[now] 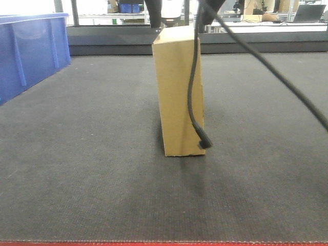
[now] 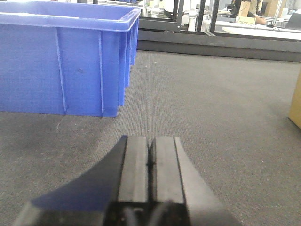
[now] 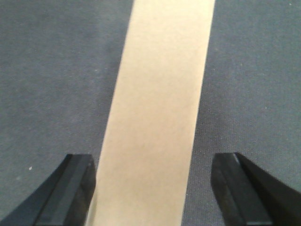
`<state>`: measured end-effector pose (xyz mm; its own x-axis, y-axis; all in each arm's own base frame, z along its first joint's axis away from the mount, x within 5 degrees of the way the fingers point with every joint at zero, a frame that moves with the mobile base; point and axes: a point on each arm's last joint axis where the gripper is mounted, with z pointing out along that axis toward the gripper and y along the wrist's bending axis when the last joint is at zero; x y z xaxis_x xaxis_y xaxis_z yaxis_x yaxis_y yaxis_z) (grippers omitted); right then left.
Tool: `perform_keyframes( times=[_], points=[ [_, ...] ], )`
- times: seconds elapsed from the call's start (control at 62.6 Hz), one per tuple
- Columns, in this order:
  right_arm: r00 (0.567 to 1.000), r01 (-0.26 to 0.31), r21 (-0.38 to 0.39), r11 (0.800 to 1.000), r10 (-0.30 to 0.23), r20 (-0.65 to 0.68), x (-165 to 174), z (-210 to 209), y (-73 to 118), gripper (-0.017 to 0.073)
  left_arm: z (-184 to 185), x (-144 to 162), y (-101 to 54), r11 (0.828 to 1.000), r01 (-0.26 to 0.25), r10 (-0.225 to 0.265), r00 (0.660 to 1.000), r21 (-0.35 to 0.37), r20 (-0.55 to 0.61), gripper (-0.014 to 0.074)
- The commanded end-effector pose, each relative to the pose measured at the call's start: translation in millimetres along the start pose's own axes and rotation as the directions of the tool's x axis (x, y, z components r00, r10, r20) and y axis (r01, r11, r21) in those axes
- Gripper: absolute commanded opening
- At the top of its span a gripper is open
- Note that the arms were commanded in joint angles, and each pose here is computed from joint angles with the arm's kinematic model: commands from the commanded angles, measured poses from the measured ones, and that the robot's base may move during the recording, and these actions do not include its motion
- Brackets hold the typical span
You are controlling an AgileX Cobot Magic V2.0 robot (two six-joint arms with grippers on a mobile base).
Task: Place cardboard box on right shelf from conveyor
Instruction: 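Lower the right gripper over the box top and close on it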
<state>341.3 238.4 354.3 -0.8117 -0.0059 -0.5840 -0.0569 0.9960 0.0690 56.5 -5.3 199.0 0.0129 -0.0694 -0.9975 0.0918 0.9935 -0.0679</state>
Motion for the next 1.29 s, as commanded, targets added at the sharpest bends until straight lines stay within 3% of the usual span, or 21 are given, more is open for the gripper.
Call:
perform_keyframes(
  times=[0.0, 0.367, 0.751, 0.847, 1.022, 1.15, 1.278],
  points=[
    [0.991, -0.022, -0.045, 0.999, 0.028, 0.131, -16, -31, -4.2, 0.0604, -1, -10, -0.2, 1.0, 0.012, -0.012, 0.994, 0.005, 0.104, -0.0119],
    [0.991, -0.032, -0.055, 0.998, 0.039, 0.131, -16, -17, 1.7, 0.0604, -1, -10, -0.2, 1.0, 0.012, -0.012, 0.994, 0.005, 0.104, -0.0119],
    [0.999, -0.022, 0.009, 1.0, 0.021, 0.049, -8, 17, 2.8, 0.0597, -1, -10, -0.2, 1.0, 0.012, -0.012, 0.994, 0.005, 0.104, -0.0119],
    [0.999, -0.02, 0.02, 1.0, 0.02, 0.038, -6, 23, -0.3, 0.0514, -1, -10, -0.2, 1.0, 0.012, -0.012, 0.994, 0.005, 0.104, -0.0119],
    [0.999, -0.035, 0.047, 0.998, 0.034, 0.022, -6, 31, -12.4, 0.0244, -1, -10, -0.2, 1.0, 0.012, -0.012, 0.994, 0.005, 0.104, -0.0119],
    [0.998, -0.05, 0.042, 0.998, 0.048, 0.046, -14, 21, -24.9, 0.0226, -1, -10, -0.2, 1.0, 0.012, -0.012, 0.994, 0.005, 0.104, -0.0119],
    [0.994, 0.003, 0.008, 1.0, -0.004, 0.111, -23, 5, -38.7, 0.0226, -1, -10, -0.2, 1.0, 0.012, -0.012, 0.994, 0.005, 0.104, -0.0119]
  ],
)
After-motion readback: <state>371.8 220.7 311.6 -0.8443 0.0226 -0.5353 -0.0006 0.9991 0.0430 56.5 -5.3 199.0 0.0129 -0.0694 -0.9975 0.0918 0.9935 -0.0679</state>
